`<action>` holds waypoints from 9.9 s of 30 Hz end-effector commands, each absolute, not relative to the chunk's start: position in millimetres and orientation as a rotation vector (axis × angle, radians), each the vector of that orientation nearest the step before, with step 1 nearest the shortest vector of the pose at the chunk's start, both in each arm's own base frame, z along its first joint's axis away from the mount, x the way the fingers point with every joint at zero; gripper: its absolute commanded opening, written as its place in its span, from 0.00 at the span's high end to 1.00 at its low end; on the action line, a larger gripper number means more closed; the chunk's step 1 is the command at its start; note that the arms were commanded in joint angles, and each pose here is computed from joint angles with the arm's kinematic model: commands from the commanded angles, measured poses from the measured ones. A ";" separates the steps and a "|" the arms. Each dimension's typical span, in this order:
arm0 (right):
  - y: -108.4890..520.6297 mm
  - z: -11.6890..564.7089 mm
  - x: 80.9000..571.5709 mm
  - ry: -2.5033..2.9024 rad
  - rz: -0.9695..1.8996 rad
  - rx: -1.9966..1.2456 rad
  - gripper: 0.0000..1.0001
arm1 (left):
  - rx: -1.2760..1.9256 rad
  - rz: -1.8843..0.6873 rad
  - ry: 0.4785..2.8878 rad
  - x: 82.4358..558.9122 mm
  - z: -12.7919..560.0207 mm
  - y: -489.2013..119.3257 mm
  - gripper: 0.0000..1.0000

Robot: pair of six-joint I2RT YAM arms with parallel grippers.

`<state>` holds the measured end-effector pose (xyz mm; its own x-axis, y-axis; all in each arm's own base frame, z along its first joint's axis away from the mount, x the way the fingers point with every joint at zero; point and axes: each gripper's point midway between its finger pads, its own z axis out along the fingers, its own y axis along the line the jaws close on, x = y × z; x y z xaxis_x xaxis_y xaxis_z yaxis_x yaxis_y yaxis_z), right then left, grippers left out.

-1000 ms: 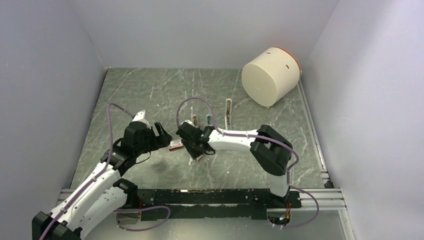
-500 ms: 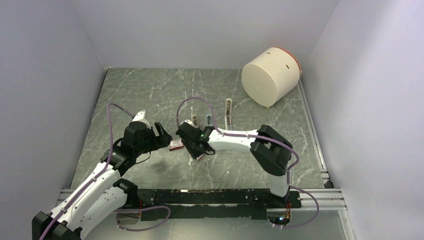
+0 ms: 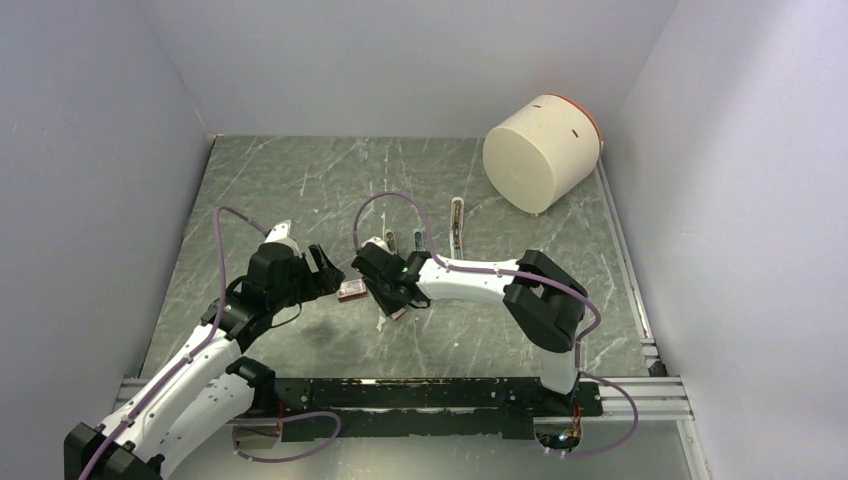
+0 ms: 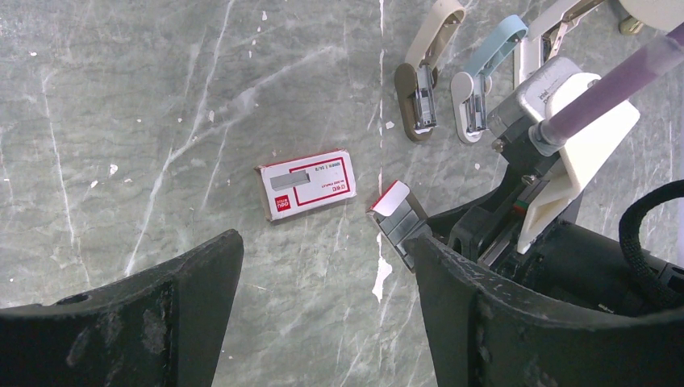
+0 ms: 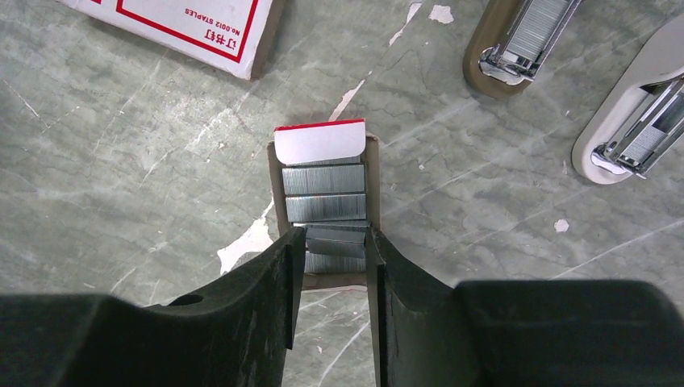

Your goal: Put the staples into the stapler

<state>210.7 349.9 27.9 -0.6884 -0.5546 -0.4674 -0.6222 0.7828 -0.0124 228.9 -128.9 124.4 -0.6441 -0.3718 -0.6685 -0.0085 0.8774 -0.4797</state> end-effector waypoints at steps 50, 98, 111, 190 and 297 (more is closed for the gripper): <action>351.2 47.8 221.7 2.469 0.205 -0.782 0.65 | -0.268 -0.544 2.191 232.6 127.7 -125.7 0.18; 268.9 32.5 237.1 2.619 0.039 -0.797 0.51 | -0.262 -0.553 2.174 233.6 137.5 -126.4 0.18; 249.6 18.8 236.6 2.670 -0.086 -0.540 0.52 | -0.259 -0.557 2.181 232.8 134.5 -127.3 0.18; 194.2 123.0 369.3 2.117 0.127 0.039 0.80 | 0.108 -0.634 1.802 275.1 281.0 -160.0 0.16; 184.9 49.1 359.6 2.194 0.136 -0.080 0.80 | 0.057 -0.448 1.801 287.4 268.5 -133.3 0.13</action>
<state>360.8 189.9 53.6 -0.5800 -0.0009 -0.8146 -0.1127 0.9905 0.0791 287.3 -136.3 266.9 -0.2936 -0.1856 -0.9378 0.2787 0.9218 -0.2696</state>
